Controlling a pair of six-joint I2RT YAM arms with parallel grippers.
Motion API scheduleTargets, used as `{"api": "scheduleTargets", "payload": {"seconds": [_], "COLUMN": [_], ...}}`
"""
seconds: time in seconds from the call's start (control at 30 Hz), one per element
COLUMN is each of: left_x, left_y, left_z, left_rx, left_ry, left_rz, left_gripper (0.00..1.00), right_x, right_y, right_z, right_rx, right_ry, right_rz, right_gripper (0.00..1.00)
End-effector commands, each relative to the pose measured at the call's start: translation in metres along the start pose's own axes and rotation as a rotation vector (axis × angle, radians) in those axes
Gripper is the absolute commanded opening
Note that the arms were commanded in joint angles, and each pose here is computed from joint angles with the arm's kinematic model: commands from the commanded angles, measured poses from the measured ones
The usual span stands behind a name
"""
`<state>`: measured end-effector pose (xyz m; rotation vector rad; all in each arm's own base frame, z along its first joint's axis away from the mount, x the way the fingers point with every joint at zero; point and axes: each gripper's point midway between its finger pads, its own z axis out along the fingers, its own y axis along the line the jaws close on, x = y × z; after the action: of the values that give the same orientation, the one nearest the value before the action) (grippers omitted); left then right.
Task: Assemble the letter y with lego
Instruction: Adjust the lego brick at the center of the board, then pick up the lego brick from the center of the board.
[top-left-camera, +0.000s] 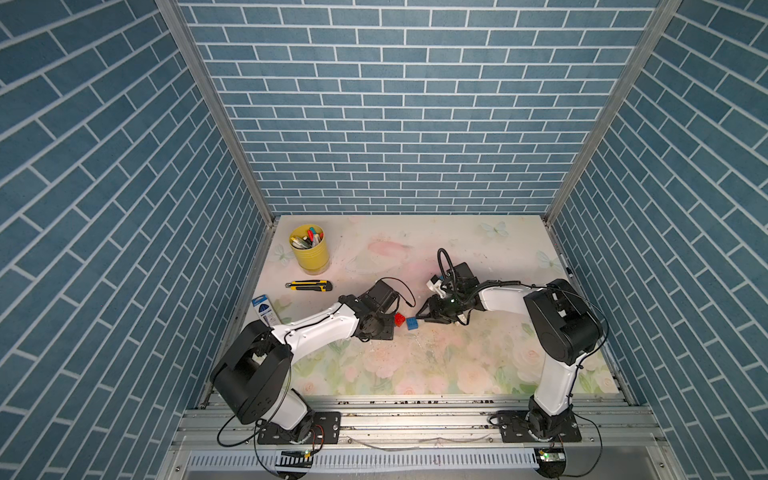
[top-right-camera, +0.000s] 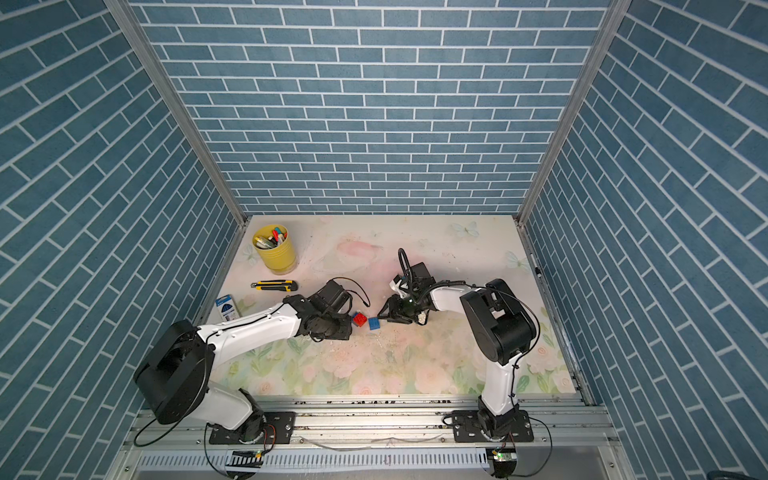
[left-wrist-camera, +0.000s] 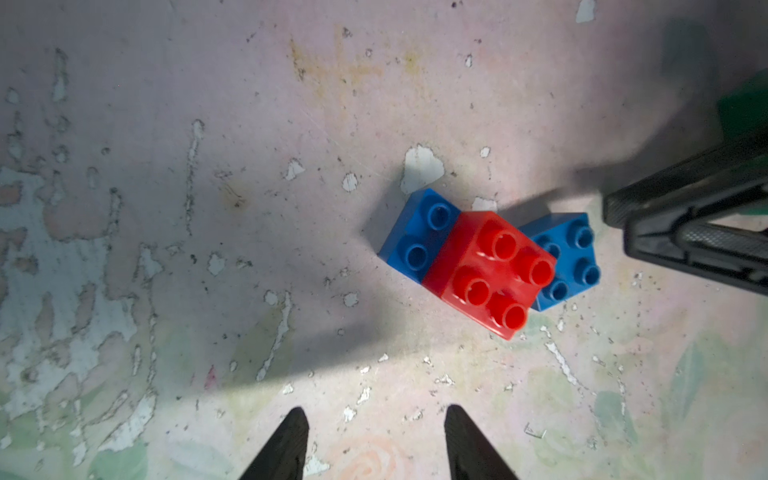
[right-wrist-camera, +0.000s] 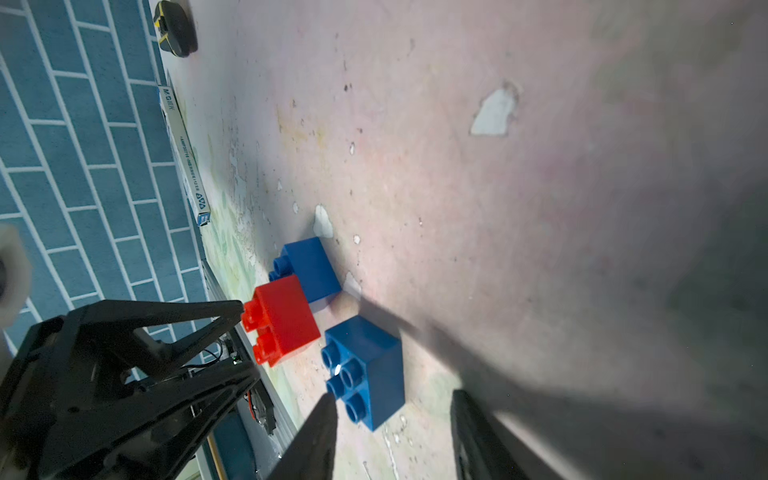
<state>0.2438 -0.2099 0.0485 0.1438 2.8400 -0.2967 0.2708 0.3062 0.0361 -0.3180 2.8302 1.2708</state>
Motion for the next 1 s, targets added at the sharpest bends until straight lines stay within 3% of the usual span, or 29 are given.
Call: {"api": "scheduleTargets", "payload": {"seconds": [0.0, 0.2, 0.53, 0.73, 0.97], "left_x": [-0.001, -0.004, 0.003, 0.006, 0.013], "left_y": [0.003, -0.003, -0.015, -0.012, -0.004], "left_z": [0.003, 0.005, 0.011, 0.014, 0.016], "left_rx": [-0.016, 0.010, 0.086, 0.084, 0.060], "left_ry": [0.012, 0.007, 0.028, 0.031, 0.035], "left_rz": [-0.006, -0.008, 0.000, -0.006, -0.013], "left_gripper": [0.56, 0.56, 0.49, 0.48, 0.48], "right_x": [0.007, 0.006, 0.008, 0.003, -0.014], "right_y": [-0.012, -0.002, -0.043, -0.057, -0.064], "right_z": [-0.011, -0.045, -0.116, -0.098, -0.080], "right_rx": [0.107, 0.234, 0.673, 0.684, 0.687], "right_ry": [0.003, -0.031, -0.090, -0.038, -0.007], "right_rz": [-0.018, -0.087, -0.079, -0.086, -0.105], "right_gripper": [0.48, 0.48, 0.52, 0.56, 0.52]}}
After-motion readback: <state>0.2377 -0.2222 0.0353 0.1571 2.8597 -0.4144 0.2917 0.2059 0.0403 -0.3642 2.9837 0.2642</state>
